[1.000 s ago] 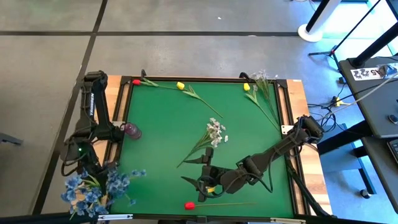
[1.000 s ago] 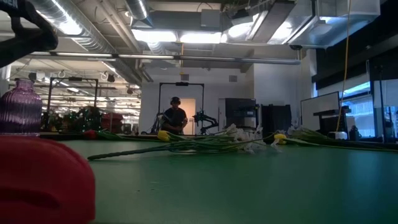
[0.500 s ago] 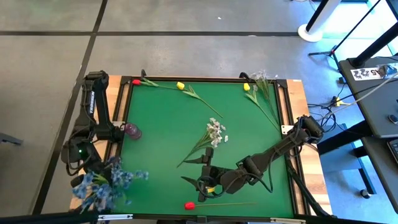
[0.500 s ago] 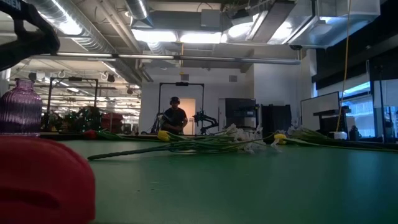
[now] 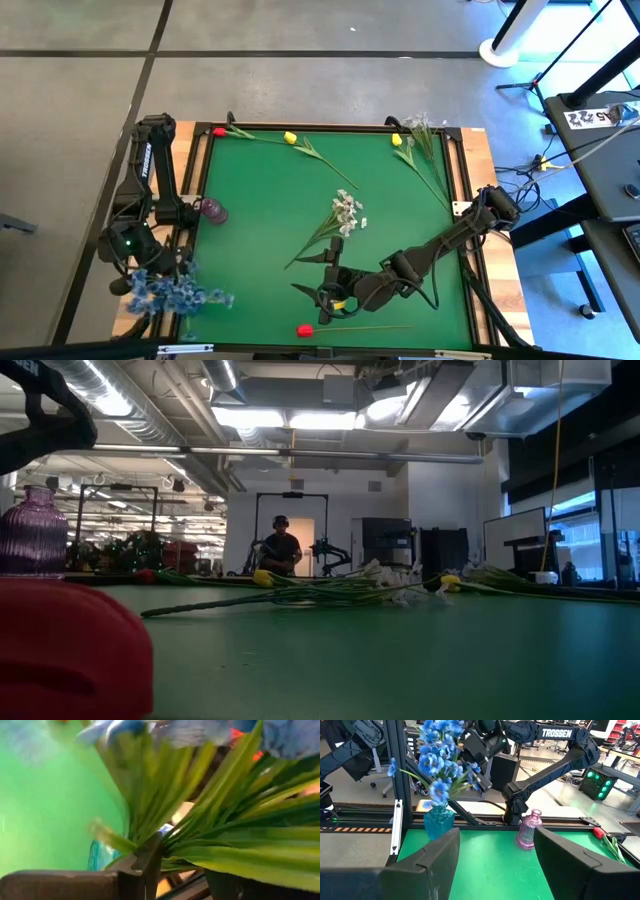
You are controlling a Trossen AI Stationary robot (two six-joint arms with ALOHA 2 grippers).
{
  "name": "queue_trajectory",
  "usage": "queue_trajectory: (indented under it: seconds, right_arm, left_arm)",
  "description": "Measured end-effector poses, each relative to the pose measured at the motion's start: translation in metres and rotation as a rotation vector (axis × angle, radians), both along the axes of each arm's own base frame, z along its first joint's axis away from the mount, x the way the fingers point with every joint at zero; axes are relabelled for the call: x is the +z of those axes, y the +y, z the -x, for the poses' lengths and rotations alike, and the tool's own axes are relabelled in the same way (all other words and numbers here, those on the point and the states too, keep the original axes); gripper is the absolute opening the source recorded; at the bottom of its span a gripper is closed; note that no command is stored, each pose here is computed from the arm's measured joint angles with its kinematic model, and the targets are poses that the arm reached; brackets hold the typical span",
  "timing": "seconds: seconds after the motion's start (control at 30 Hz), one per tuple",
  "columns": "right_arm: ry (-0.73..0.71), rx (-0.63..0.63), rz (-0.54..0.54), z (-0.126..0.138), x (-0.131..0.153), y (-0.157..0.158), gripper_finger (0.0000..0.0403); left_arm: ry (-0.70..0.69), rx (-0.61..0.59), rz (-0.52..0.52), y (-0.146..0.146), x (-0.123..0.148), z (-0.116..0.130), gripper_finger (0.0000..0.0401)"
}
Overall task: Sort flowers into vase by color
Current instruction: Put the blue flowers into the blue vase
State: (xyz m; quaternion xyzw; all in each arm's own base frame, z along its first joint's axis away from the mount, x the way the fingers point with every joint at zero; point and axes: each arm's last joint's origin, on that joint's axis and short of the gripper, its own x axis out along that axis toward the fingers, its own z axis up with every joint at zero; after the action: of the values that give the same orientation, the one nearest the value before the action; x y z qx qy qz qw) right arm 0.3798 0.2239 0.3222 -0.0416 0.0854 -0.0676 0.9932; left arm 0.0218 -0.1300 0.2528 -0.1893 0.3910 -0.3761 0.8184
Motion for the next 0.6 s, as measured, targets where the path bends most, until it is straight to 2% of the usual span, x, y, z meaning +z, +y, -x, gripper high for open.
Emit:
queue_trajectory:
  seconds: [0.13,0.23,0.4,0.6]
  right_arm:
    - [0.0,0.0,0.0,0.0,0.0,0.0,0.0253]
    - [0.004,0.0,0.003,0.0001,-0.0004,-0.0001,0.0253]
    - [0.017,-0.015,0.016,0.0004,-0.0021,-0.0006,0.0253]
    - [0.017,-0.026,0.019,0.0004,-0.0021,-0.001,0.0253]
  left_arm:
    - [0.134,0.07,-0.005,0.0035,-0.0056,0.0008,0.0127]
    - [0.18,0.093,-0.005,0.0046,-0.0073,0.0011,0.0127]
    - [0.106,0.051,0.001,0.0023,-0.0041,0.0006,0.0127]
    - [0.035,0.055,-0.066,-0.0006,-0.0078,-0.0008,0.0128]
